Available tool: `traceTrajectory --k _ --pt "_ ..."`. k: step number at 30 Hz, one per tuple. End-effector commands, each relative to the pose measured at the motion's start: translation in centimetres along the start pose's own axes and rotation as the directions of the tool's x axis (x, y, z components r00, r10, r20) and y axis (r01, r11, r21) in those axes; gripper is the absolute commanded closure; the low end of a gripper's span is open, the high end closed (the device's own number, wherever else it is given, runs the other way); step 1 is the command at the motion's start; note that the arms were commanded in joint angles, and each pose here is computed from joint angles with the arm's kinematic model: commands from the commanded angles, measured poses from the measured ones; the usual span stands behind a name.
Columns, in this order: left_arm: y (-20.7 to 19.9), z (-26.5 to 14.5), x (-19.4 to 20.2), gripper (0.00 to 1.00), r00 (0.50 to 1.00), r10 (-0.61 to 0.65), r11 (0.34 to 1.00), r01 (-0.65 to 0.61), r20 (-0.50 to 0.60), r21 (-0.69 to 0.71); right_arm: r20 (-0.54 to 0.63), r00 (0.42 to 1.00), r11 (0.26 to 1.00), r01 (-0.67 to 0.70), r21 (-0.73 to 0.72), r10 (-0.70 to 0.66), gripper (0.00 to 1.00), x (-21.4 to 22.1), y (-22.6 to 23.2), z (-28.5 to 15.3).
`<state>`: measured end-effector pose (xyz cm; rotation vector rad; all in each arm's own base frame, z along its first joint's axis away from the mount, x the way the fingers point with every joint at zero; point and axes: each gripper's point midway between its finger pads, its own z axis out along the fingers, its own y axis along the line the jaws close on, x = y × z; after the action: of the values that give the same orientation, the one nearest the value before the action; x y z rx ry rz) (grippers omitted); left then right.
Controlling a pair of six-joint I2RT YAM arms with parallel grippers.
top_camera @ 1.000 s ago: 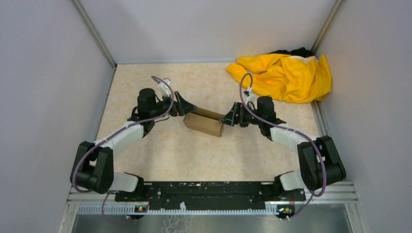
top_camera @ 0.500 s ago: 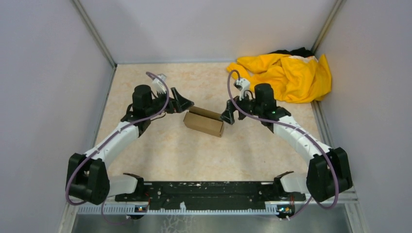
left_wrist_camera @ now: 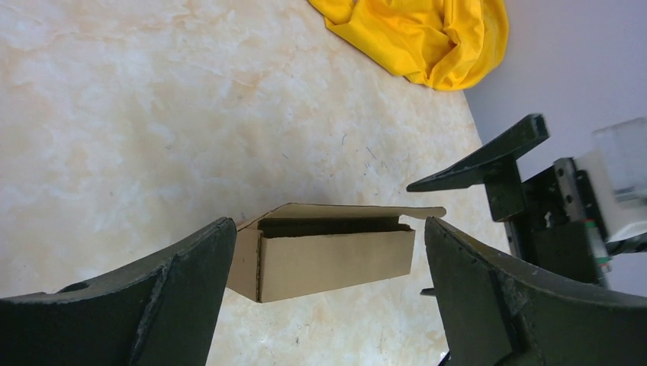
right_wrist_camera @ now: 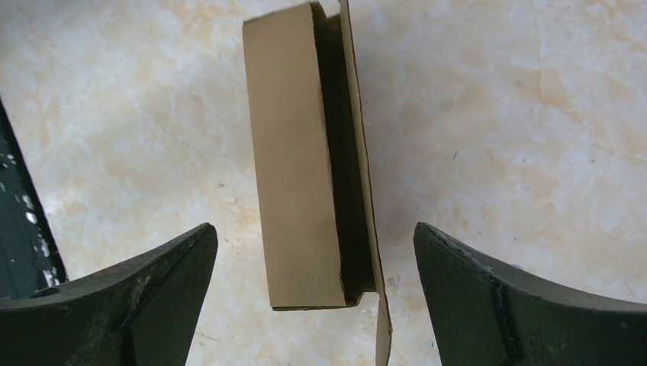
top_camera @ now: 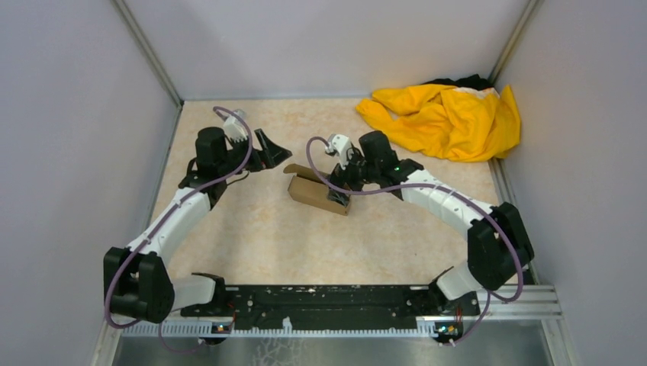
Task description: Fold the paper box
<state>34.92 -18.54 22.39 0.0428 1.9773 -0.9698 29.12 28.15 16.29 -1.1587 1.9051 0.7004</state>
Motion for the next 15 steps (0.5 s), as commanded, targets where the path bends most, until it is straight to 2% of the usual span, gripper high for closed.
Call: traceTrajectory --k 1,15 --pt "0.2 -0.2 0.1 0.01 1.000 -0.023 1.000 0.023 -0.013 0.012 -0.058 0.995 0.995 0.089 0.041 -0.087 0.01 0.0 -0.6 1.2" --pt "1.2 -0.2 0.8 0.01 0.999 -0.038 0.999 0.038 -0.029 0.004 -0.173 0.977 0.988 0.138 0.069 -0.124 0.01 2.7 0.5 2.7"
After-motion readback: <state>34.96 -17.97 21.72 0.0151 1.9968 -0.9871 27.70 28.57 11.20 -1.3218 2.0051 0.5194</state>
